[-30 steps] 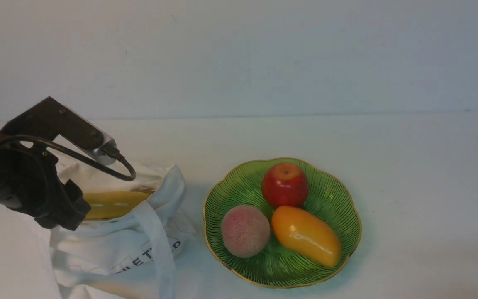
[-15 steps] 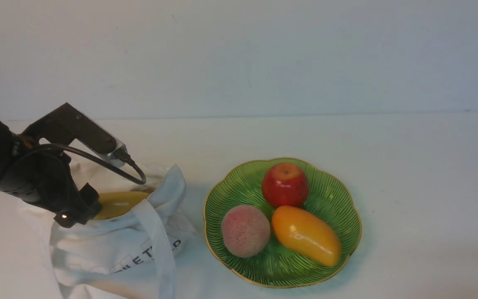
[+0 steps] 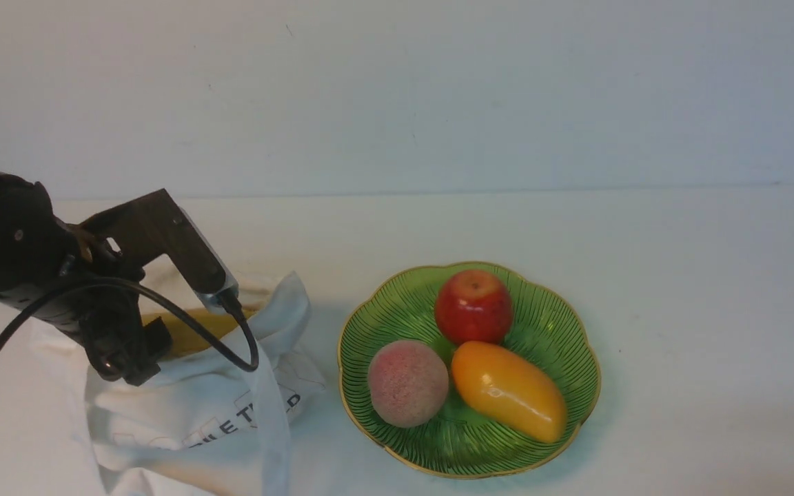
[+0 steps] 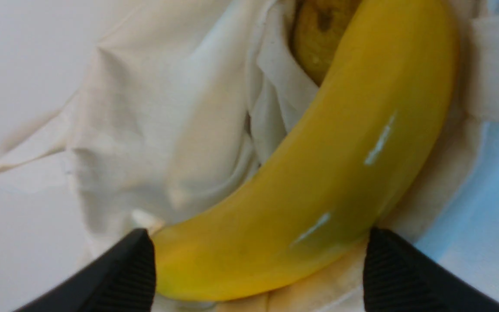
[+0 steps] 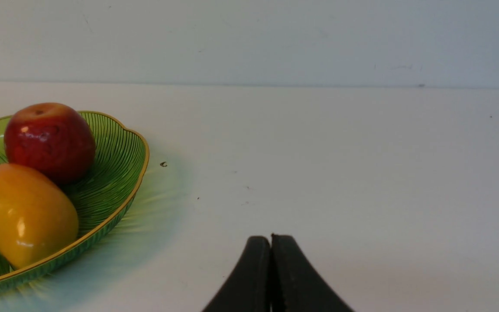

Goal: Take the fruit out of the cloth bag on the white table and place them on a plate.
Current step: 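Reach into the white bag and grasp the banana with the left gripper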

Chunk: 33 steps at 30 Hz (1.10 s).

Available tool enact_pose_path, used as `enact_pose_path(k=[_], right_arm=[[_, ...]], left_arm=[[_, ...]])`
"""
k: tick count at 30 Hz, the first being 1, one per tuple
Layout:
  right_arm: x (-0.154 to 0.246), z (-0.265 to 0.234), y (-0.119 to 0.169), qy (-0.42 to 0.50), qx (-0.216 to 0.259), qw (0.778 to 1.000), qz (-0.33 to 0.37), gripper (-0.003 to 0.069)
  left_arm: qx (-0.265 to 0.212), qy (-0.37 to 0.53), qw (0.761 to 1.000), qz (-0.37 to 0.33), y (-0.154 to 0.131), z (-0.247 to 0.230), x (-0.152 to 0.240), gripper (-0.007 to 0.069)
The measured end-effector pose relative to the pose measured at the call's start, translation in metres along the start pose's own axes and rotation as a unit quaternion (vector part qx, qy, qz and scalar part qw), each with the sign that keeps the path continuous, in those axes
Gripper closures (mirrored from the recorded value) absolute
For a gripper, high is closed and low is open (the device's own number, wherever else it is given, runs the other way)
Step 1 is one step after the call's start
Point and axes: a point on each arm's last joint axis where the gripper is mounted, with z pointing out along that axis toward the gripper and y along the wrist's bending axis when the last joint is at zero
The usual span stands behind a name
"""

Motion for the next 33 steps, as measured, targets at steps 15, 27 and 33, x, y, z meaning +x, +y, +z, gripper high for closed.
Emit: enact_pose_path(k=[15,27,33], right_arm=[[0.0,0.0,0.0,0.0,0.0,1.0,0.0,0.0671],[0.0,0.0,0.0,0.0,0.0,1.0,0.0,0.0671],[0.0,0.0,0.0,0.0,0.0,1.0,0.0,0.0671]], left_arm=[[0.012,-0.001,0.999,0.052,-0.018,0.017,-0.019,0.0043],[-0.004,0.037,0.997,0.066,-0.019,0.034,-0.019,0.0321],[-0.034,0.042,0.997,0.057,-0.013,0.008,-0.014,0.0316]])
